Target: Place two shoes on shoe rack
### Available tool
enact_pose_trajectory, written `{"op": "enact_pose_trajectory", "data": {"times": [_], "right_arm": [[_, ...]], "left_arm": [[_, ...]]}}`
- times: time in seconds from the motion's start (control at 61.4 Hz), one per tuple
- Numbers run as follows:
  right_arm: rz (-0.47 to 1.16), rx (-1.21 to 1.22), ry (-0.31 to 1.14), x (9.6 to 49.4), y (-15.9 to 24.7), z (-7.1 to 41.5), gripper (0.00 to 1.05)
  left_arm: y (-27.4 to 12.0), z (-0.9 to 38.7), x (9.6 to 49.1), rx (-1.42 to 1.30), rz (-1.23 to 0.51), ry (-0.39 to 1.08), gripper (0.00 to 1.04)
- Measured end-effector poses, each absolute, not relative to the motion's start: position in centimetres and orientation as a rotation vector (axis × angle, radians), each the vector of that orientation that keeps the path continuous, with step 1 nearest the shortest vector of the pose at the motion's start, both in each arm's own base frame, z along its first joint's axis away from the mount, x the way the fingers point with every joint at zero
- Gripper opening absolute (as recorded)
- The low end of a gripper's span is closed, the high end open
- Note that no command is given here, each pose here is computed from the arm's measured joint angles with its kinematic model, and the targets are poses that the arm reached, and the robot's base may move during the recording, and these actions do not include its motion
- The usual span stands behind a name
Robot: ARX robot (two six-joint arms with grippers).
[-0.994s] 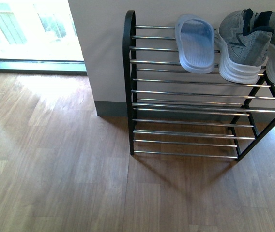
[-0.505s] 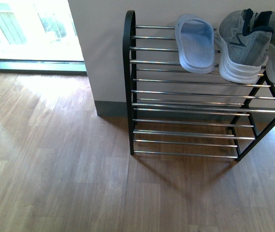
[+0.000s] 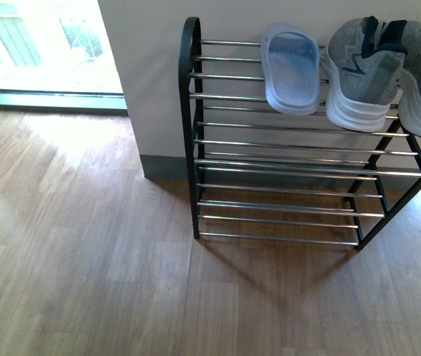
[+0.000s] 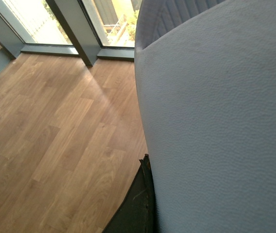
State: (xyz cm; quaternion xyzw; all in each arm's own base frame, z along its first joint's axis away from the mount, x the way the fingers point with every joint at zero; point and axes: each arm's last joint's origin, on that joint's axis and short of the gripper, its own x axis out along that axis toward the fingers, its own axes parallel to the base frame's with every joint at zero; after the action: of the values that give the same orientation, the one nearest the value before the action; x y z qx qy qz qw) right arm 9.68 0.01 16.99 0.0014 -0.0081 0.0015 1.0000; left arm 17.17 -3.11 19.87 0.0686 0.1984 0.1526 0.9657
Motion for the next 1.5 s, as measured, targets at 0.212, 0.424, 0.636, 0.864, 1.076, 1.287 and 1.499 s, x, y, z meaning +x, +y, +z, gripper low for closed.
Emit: {"op": "enact_pose_trajectory", "data": {"times": [0.212, 0.424, 0.636, 0.864, 1.076, 1.287, 1.499], "right_arm": [[-0.004, 0.003, -0.017, 9.7, 0.0, 17.0, 0.96], [-0.003, 0.003, -0.017, 9.7, 0.0, 17.0, 0.96], [-0.003, 0.003, -0.017, 9.7, 0.0, 17.0, 0.96], [-0.003, 0.003, -0.017, 9.7, 0.0, 17.0, 0.96], [-0.003, 0.003, -0.017, 9.7, 0.0, 17.0, 0.96], [-0.003, 0.003, -0.017, 9.7, 0.0, 17.0, 0.96], [-0.003, 0.003, -0.017, 9.7, 0.0, 17.0, 0.96]], "left_arm": [[-3.2, 19.8, 17.2, 0.139, 0.298, 0.403, 0.02], [-3.2, 19.9, 17.2, 0.14, 0.305, 0.402, 0.02], [-4.0, 20.5, 19.7, 0.004, 0.19, 0.354, 0.02], [-6.8, 20.8, 27.5, -0.029, -0.001, 0.422, 0.02], [-9.2, 18.8, 34.3, -0.06, -0.041, 0.5, 0.02], [-12.1, 16.5, 41.1, -0.051, -0.106, 0.571, 0.02], [-14.1, 15.2, 47.5, -0.019, -0.146, 0.609, 0.02]]}}
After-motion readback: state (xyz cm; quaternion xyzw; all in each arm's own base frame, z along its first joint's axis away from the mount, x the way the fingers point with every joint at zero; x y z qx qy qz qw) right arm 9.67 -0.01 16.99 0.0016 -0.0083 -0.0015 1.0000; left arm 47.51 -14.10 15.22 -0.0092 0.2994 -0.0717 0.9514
